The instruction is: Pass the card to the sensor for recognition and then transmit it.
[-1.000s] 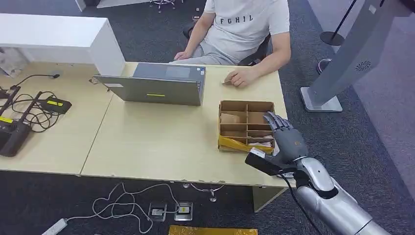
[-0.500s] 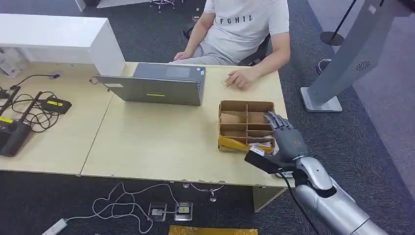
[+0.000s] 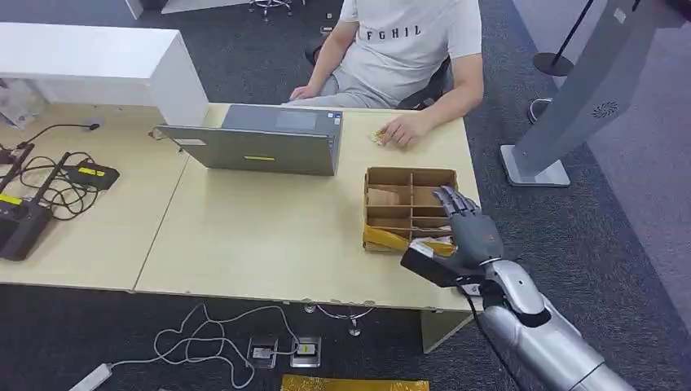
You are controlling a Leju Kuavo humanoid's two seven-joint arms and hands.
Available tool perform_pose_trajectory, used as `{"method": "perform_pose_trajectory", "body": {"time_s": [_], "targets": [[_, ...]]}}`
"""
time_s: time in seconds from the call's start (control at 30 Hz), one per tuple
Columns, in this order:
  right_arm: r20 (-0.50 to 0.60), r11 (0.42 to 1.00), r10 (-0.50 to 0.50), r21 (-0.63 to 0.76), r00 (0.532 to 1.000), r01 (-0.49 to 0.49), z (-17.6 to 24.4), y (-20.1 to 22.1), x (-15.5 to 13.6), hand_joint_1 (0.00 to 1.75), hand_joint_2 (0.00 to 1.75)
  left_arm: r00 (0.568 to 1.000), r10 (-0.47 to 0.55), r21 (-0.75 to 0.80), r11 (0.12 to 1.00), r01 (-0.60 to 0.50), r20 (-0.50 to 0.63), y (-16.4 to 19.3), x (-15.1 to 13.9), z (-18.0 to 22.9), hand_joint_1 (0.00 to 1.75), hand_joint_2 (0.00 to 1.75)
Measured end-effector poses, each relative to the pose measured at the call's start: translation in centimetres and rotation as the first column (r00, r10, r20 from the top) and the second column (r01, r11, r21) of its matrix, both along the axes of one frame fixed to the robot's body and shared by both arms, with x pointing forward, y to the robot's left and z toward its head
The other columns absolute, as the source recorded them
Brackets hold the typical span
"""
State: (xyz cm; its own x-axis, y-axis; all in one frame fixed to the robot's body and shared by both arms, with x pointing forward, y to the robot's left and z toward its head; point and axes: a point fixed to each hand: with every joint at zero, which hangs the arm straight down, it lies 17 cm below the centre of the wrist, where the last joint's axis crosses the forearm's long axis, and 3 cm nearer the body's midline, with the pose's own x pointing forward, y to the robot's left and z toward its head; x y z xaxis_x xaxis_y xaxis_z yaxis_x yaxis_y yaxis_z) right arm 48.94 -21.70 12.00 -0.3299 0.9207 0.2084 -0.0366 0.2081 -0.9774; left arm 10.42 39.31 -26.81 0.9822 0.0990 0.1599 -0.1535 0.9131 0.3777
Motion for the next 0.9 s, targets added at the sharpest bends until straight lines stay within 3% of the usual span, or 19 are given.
{"method": "perform_pose_trajectory", "body": {"time_s": [0.9], "targets": [[0.038,0.997,-0.041,-0.062,0.998,0.044,0.45,-0.43,0.76,0.00,1.75,1.000,-0.009,-0.006,1.000,0.009,0.004,-0.14,0.11,-0.02,0.00,0.00]]}}
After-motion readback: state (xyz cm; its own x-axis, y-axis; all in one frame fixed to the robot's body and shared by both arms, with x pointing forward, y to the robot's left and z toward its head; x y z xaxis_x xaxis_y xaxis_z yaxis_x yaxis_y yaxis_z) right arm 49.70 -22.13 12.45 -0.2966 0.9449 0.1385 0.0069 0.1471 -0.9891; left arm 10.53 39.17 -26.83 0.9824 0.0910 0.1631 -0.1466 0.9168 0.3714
